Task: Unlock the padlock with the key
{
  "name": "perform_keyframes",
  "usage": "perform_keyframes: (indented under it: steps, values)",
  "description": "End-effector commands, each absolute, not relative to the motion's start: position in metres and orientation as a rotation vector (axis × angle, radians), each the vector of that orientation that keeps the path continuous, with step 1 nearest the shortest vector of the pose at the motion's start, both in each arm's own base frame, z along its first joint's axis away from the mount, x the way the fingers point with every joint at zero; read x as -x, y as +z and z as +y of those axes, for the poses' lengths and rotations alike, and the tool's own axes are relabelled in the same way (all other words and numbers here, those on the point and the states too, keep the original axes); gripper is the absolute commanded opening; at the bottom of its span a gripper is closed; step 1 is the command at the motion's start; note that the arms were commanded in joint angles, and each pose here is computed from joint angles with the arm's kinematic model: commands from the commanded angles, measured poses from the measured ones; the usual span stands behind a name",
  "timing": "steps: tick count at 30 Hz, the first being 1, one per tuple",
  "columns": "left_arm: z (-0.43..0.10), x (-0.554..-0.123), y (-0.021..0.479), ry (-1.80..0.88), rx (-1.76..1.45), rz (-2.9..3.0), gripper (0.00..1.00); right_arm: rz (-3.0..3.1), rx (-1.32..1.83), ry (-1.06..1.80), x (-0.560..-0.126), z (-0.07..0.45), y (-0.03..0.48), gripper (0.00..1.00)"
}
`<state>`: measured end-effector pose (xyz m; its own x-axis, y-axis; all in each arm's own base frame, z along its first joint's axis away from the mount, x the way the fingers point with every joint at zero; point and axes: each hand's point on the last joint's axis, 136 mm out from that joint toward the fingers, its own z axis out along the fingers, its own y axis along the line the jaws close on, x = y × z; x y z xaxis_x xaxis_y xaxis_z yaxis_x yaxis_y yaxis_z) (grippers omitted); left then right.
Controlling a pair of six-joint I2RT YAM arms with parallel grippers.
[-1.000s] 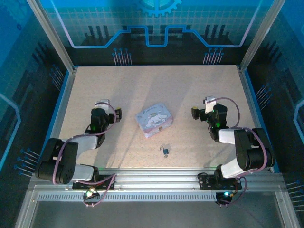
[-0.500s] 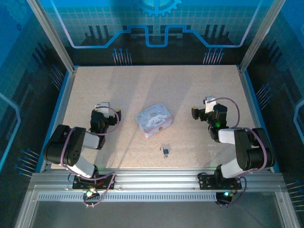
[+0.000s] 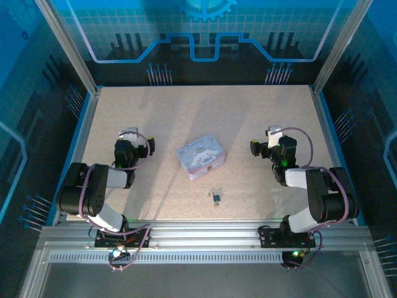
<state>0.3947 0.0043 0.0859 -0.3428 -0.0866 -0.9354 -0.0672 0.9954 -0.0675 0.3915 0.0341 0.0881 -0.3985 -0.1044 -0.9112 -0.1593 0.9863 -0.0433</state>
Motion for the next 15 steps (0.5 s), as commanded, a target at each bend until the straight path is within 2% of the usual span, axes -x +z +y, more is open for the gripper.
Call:
perform_keyframes:
  steps: [1, 15]
  values:
    - [0.0023, -0.3980, 0.0956, -0.045, 0.107, 1.897, 0.99, 1.968, 0.179, 0.054, -0.3970, 0.0333, 0.0937, 1.00]
    - [0.0022, -0.3980, 0.0953, -0.045, 0.107, 1.898, 0.99, 1.967, 0.179, 0.055, -0.3974, 0.0334, 0.0942, 1.00]
